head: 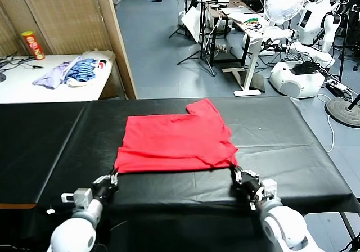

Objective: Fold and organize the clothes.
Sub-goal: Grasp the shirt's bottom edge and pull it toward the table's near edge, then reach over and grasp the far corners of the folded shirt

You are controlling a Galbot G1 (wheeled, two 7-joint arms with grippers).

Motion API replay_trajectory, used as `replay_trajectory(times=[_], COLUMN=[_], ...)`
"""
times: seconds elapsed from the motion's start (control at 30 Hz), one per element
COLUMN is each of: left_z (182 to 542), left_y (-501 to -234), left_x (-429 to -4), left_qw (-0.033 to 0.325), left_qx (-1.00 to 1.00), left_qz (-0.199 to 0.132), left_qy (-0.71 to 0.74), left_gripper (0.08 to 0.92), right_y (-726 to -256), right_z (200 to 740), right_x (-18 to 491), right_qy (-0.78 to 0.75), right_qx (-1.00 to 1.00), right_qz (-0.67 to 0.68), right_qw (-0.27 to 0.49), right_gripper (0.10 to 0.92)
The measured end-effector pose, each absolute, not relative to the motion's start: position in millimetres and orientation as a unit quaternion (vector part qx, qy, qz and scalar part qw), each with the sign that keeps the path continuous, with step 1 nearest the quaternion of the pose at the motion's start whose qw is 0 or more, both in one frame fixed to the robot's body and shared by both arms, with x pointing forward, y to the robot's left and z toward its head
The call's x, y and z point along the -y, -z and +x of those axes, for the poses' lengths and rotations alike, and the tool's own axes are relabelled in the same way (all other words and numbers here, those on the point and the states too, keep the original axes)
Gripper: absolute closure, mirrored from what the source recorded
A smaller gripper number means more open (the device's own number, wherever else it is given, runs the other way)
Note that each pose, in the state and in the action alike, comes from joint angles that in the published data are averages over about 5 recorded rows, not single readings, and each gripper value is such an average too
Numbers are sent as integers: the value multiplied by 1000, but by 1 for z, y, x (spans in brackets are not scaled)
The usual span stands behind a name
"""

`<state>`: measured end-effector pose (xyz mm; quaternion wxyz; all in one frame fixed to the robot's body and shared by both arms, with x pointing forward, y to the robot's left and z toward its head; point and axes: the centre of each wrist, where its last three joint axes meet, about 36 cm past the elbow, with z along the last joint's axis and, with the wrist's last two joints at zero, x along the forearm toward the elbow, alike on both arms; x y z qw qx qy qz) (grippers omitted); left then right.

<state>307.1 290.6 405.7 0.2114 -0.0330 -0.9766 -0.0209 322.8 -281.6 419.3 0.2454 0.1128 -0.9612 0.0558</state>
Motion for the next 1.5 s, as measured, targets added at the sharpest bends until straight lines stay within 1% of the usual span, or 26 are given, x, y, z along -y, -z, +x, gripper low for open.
replay_trajectory(times=[0.1,0.17,0.2,0.27,0.3,0.33,0.43,0.53,0.6,0.67,0.7,0.77,0.83,0.97,1.03,1.1,1.23,1.37,1.5], left_z=[292,281,276,266,261,257,245,236,232,228,227,228,234,264,288,314,374,431,478], left_y=[-412,-415,-416,-419,-420,-422,-427,-435,-441,-450,-455,-465,-474,-486,-487,-486,-483,-476,-466], left_x=[-289,-288,-287,-287,-286,-286,-284,-283,-283,-283,-284,-285,-287,-293,-299,-306,-319,-323,-319], left_qw=[217,225,230,242,248,254,269,274,271,266,262,255,249,225,215,214,223,246,270], left_qx=[975,973,972,969,967,966,962,960,959,960,961,963,966,972,974,975,973,966,959], left_qz=[-37,-38,-38,-38,-37,-37,-35,-40,-49,-55,-57,-56,-55,-68,-69,-64,-51,-47,-44], left_qy=[27,30,32,35,37,39,46,53,60,65,65,59,46,13,-1,-16,-42,-64,-68], left_gripper=[872,872,872,861,839,801,663,479,346,261,233,210,204,201,201,201,201,201,201], right_y=[-421,-423,-424,-427,-429,-431,-443,-458,-470,-480,-484,-488,-489,-487,-485,-483,-475,-468,-458], right_z=[309,300,296,288,285,282,273,267,267,271,276,292,314,371,403,435,497,551,593], right_x=[281,281,280,279,279,278,275,273,275,279,282,286,291,293,291,287,277,265,250], right_qy=[-56,-55,-55,-55,-55,-56,-56,-50,-43,-38,-37,-37,-38,-36,-36,-37,-36,-37,-41], right_qx=[958,956,955,953,952,952,949,949,950,954,958,964,970,978,980,981,980,977,973], right_qz=[112,112,111,109,107,106,105,110,114,114,113,107,100,91,88,84,81,86,92], right_qw=[257,266,270,277,280,283,290,292,287,273,263,239,216,183,173,169,176,189,209], right_gripper=[891,863,832,741,691,624,474,331,262,236,229,226,224,224,224,224,224,224,224])
